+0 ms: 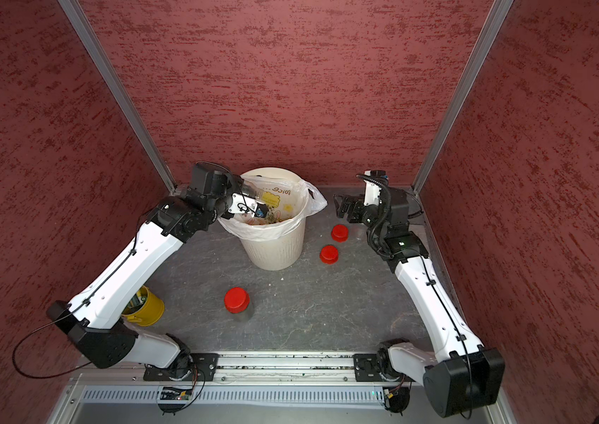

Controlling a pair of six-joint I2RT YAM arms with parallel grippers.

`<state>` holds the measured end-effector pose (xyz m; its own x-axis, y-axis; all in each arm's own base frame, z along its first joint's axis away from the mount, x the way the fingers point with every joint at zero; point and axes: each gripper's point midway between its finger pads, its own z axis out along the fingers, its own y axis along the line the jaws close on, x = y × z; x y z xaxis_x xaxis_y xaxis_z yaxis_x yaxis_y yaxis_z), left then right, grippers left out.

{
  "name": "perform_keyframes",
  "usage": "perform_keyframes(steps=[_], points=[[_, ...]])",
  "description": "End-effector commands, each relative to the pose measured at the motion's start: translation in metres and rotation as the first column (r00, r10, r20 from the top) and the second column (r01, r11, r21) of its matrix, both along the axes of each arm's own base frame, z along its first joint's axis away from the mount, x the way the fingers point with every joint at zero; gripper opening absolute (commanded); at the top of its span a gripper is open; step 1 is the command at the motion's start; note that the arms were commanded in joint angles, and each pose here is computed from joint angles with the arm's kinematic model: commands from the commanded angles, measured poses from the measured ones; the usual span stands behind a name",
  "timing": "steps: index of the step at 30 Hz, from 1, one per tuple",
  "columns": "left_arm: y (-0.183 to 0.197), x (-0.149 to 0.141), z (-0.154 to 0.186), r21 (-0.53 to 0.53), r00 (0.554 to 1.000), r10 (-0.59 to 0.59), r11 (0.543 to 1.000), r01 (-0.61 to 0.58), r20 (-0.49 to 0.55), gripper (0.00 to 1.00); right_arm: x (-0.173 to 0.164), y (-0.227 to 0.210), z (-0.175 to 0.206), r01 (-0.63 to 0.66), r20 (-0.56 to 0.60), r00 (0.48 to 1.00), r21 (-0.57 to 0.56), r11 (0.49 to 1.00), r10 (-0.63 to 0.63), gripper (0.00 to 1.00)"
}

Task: Empty moldy tea leaves from jars
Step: Pour the moldy tea leaves from the jar into the trash bin.

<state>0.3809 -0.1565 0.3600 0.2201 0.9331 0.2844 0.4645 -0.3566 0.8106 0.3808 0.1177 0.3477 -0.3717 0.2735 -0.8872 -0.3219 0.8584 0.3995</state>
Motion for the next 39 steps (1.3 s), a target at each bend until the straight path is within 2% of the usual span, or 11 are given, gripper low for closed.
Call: perform_keyframes(steps=[1, 6, 12, 18, 20, 27, 34, 39], points=[[0.004, -0.005, 0.013, -0.009, 1.0, 0.017, 1.0, -0.017, 0.024, 0.67, 0.002, 0.001, 0.026, -0.015, 0.063, 0.998, 0.033, 0.999, 0.013, 0.99], [0.008, -0.002, 0.033, -0.021, 0.998, 0.023, 1.0, -0.022, 0.064, 0.67, 0.002, 0.003, 0.03, -0.027, 0.069, 0.997, 0.037, 0.999, 0.024, 0.99], [0.011, -0.005, 0.0, 0.014, 1.0, 0.03, 0.999, -0.03, -0.001, 0.66, 0.003, 0.006, 0.028, -0.042, 0.064, 0.997, 0.052, 0.998, 0.038, 0.99], [-0.006, 0.006, 0.046, 0.0, 0.996, -0.01, 1.0, 0.01, 0.094, 0.66, 0.004, 0.008, 0.026, -0.05, 0.061, 0.997, 0.056, 0.997, 0.047, 0.99], [-0.009, 0.006, 0.051, 0.0, 0.994, -0.019, 1.0, 0.019, 0.107, 0.66, 0.004, 0.008, 0.029, -0.052, 0.064, 0.997, 0.055, 0.997, 0.049, 0.99], [-0.001, 0.003, 0.01, 0.032, 1.0, -0.003, 0.999, 0.002, 0.015, 0.66, 0.005, 0.011, 0.023, -0.07, 0.055, 0.996, 0.047, 0.996, 0.068, 0.99], [-0.008, 0.01, 0.058, -0.01, 0.993, -0.029, 0.999, 0.031, 0.118, 0.66, 0.006, 0.014, 0.028, -0.084, 0.066, 0.994, 0.047, 0.995, 0.081, 0.99], [0.006, 0.004, 0.03, 0.0, 0.999, 0.003, 1.0, -0.003, 0.052, 0.66, 0.004, 0.015, 0.03, -0.092, 0.077, 0.993, 0.058, 0.994, 0.088, 0.99]])
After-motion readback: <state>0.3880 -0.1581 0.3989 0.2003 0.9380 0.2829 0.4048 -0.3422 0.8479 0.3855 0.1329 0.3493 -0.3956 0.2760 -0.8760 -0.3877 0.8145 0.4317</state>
